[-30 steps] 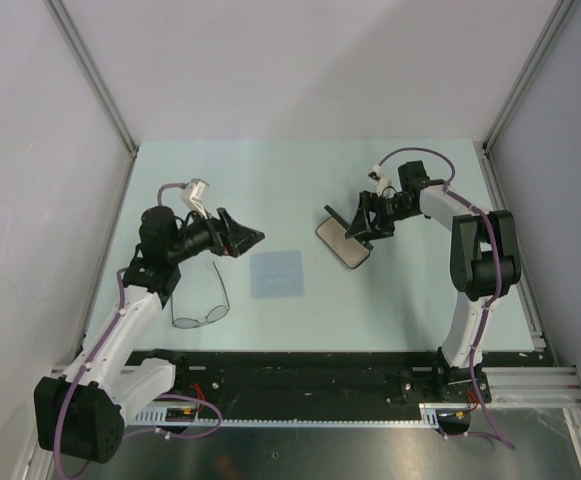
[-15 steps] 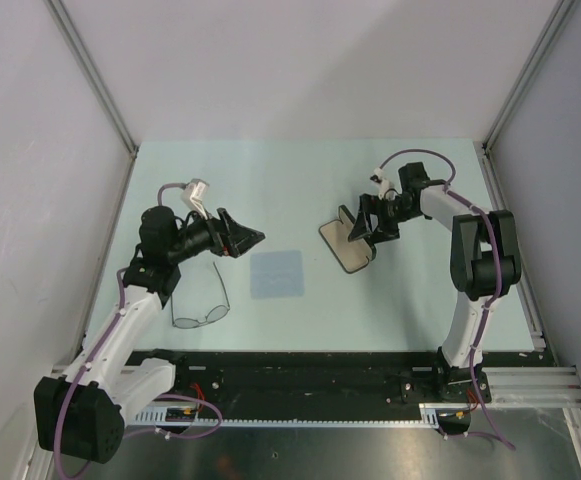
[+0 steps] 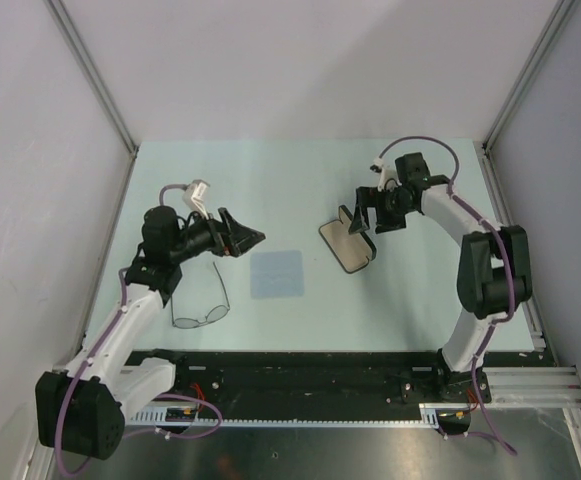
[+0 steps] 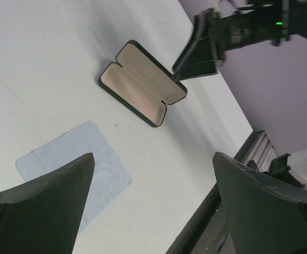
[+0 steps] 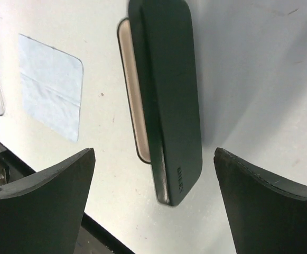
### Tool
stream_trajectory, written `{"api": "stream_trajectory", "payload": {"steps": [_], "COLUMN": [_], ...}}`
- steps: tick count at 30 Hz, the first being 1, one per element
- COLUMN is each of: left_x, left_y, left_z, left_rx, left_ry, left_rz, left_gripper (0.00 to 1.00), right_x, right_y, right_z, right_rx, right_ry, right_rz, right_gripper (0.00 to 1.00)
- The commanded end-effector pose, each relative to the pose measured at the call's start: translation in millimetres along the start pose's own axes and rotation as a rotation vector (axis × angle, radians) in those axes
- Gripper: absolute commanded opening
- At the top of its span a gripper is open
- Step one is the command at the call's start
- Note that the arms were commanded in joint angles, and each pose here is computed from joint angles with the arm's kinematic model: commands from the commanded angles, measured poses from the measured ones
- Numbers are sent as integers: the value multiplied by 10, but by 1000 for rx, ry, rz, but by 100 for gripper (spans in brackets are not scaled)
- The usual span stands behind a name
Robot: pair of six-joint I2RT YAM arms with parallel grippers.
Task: Organize the sunglasses
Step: Place the opened sunglasses case at the center of the board, then pick up the glasses cleaning cloth from the center of the board.
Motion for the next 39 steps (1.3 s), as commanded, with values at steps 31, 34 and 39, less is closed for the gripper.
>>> {"api": "stream_trajectory", "payload": {"steps": [31, 34, 39], "left_x": [760, 768, 745], "left_y": [1073, 1154, 1225], "left_z": [-294, -340, -367], "left_rx": [-126, -116, -97], "left_ry": [18, 36, 33], "left_rz": [593, 626, 667], "left_gripper": [54, 47, 46], "right_x": [909, 1035, 1190], "right_y": [1438, 1404, 1365], "right_z": [237, 188, 114], "right_rx": [-99, -105, -94], "right_ry": [-142, -123, -97], "right_rz": [-199, -197, -193], "right_gripper": [44, 43, 41]}}
Point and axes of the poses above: each gripper's point midway between its finger pads, its own x axis out along the fingers, its own y axis along the line the jaws close on, z = x × y, the point moved 4 cm from there along -x, back along the fingers, and after that the axes turned 13 degrees about -x, right-handed, at the moved point
